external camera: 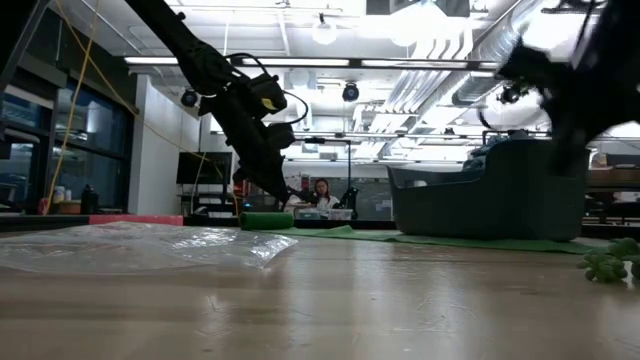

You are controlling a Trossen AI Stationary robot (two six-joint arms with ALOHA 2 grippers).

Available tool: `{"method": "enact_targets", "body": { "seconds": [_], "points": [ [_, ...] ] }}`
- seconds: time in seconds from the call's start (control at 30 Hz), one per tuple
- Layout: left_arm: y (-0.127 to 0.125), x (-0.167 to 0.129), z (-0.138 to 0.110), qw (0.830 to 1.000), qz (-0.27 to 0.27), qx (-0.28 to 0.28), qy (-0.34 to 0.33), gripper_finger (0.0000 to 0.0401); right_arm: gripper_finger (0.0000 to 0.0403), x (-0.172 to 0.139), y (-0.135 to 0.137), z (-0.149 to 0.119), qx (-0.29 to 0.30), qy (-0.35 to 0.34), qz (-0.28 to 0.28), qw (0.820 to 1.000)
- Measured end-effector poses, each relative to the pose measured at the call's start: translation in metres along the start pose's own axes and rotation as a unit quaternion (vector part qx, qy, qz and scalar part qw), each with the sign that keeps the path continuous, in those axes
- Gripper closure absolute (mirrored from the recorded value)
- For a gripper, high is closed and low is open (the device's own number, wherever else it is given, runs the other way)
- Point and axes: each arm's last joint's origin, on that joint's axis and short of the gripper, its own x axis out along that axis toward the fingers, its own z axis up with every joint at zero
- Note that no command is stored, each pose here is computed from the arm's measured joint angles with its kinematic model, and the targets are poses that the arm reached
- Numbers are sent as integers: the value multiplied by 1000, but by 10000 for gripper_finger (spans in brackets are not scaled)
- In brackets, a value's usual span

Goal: Roll bandage
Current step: Move the blue bin to the top right of the table

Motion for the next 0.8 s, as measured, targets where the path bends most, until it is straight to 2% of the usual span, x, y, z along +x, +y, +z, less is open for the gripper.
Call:
{"method": "enact_targets", "body": {
  "seconds": [0.1,0.17,0.3,0.4,0.5,0.67,0.8],
  "points": [
    [0,0,0,1000,0,0,0,401,403,-10,23,-7,-71,-3,87,994],
    [0,0,0,1000,0,0,-1,401,403,-10,32,-4,-96,-34,114,988],
    [0,0,0,1000,0,0,-2,401,403,4,29,21,-36,-99,38,994],
    [0,0,0,1000,1,0,0,401,403,15,29,31,-32,-88,-15,995],
    [0,0,0,1000,0,0,1,401,403,21,31,38,-43,-69,-38,996],
    [0,0,0,1000,0,0,1,401,403,20,25,55,14,-159,-66,985],
    [0,0,0,1000,0,0,2,401,403,15,20,61,15,-159,-95,983]
  ]
}}
